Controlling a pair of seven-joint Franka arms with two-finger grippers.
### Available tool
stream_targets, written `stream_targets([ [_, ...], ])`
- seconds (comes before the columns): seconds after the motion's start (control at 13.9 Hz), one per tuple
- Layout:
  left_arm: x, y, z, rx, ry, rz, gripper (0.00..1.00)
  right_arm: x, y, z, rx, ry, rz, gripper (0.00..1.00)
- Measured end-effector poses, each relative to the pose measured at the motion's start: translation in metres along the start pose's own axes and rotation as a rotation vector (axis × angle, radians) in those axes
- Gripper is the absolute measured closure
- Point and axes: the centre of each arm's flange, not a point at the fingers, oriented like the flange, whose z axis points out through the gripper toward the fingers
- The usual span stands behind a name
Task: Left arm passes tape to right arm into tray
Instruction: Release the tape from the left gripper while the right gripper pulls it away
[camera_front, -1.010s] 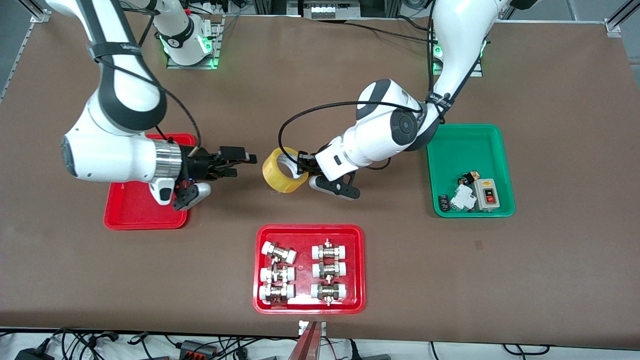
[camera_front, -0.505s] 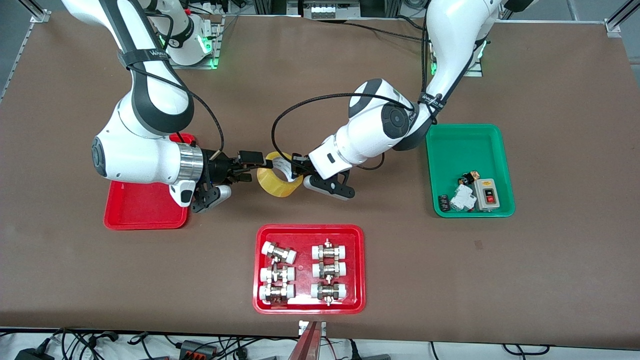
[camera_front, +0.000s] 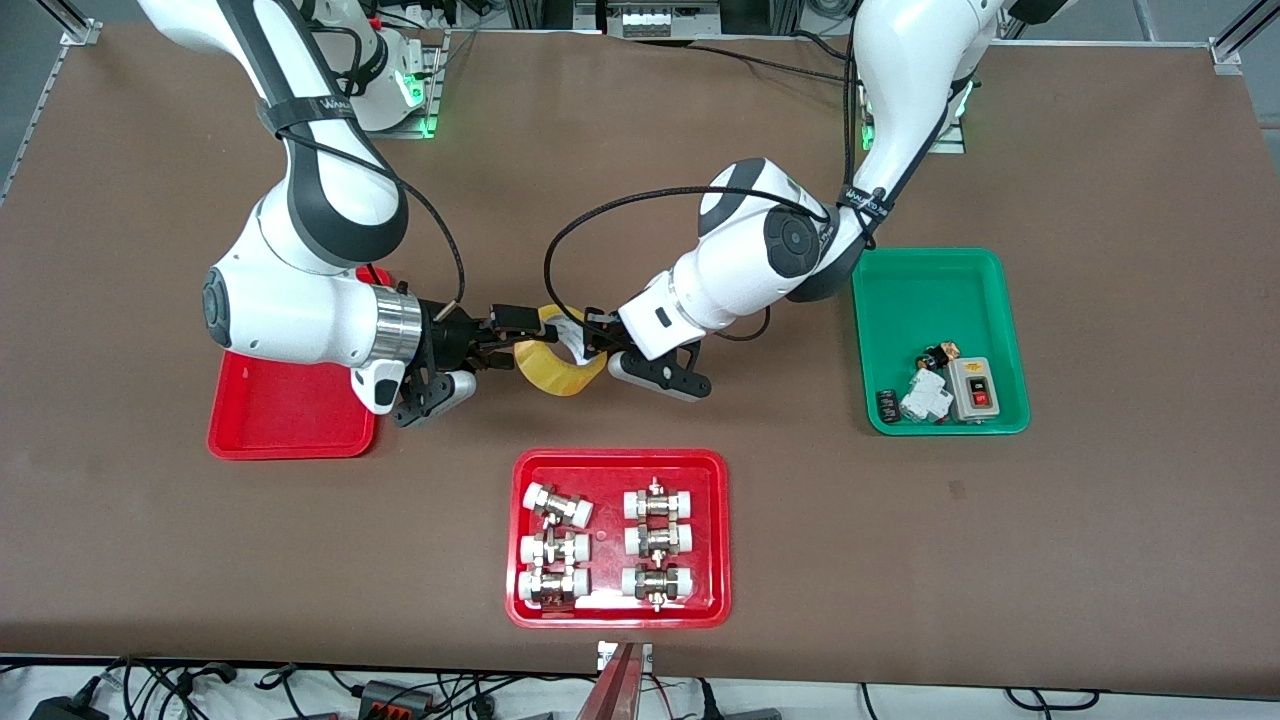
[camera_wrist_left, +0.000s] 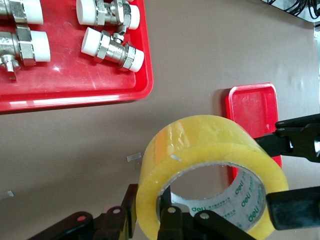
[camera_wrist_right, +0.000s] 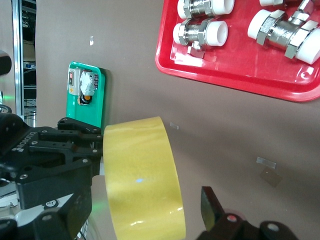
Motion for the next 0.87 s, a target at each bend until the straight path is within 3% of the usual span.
stream_targets([
  [0.07,0.0,0.0,0.0,0.0,0.0,0.0,0.78,0.0,0.0001,0.0002,0.0,0.0,-0.001,0.04],
  [0.14,0.0,0.0,0.0,0.0,0.0,0.0,0.78,0.0001,0.0003,0.0001,0.0,0.0,-0.001,0.11],
  [0.36,0.0004,-0.0003,-0.0002,0.0,0.001,-0.001,0.78,0.0002,0.0009,-0.0003,-0.001,0.0,-0.008,0.44],
  [0.79,0.0014,0.0,-0.0014,0.002,0.005,-0.002,0.78,0.0007,0.0006,-0.0013,-0.001,0.003,-0.022,0.44],
  [0.87,0.0027,-0.0005,-0.0027,0.018,0.013,0.018,0.72,0.0011,0.0014,-0.0018,-0.002,0.005,-0.02,0.44],
])
